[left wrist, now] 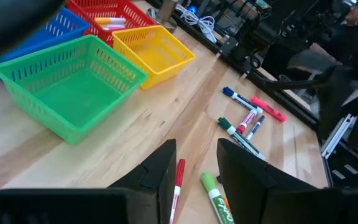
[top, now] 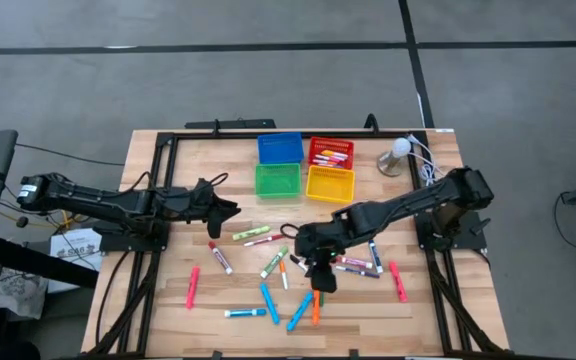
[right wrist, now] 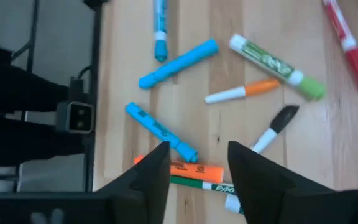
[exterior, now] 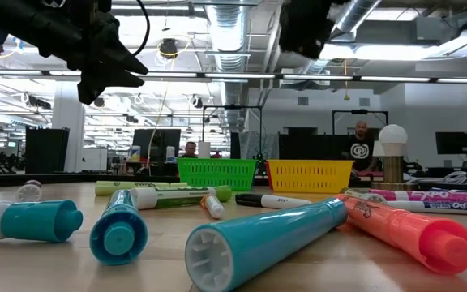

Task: Pick & Place Markers
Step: Put the black highlighter into the red bin

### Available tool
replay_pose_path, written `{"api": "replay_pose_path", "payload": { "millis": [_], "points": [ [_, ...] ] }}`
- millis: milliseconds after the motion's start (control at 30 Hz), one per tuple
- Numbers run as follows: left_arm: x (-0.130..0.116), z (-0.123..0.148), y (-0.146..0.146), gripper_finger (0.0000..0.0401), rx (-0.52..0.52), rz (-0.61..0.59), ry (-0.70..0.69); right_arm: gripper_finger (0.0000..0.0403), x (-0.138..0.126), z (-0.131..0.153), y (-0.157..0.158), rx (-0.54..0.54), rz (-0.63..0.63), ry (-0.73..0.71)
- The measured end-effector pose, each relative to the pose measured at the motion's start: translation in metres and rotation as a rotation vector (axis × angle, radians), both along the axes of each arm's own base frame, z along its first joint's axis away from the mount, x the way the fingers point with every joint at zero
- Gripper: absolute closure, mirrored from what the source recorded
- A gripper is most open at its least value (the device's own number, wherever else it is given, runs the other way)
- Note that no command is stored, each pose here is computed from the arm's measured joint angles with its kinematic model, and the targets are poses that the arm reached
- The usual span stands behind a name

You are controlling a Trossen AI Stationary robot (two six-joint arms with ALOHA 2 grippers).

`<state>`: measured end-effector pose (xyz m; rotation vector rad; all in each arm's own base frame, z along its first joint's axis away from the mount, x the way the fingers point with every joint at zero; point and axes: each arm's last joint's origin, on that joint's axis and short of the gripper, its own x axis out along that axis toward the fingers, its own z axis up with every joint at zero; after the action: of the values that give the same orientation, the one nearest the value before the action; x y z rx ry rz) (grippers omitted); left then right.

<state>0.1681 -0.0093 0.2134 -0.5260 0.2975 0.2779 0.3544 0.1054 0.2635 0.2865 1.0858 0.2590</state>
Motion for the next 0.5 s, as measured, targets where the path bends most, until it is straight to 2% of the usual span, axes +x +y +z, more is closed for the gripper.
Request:
{"api": "replay_pose_path", "payload": {
  "millis": [267, 500],
  "points": [
    [0.000, 0.000, 0.000, 0.0285, 0.002, 0.000, 0.002, 0.0173, 0.021, -0.040, 0.006, 0.051, -0.152, 0.116],
    [0.000, 0.000, 0.000, 0.0285, 0.034, -0.012, 0.009, 0.0164, 0.030, -0.063, -0.001, -0.015, -0.230, 0.174]
  ]
}}
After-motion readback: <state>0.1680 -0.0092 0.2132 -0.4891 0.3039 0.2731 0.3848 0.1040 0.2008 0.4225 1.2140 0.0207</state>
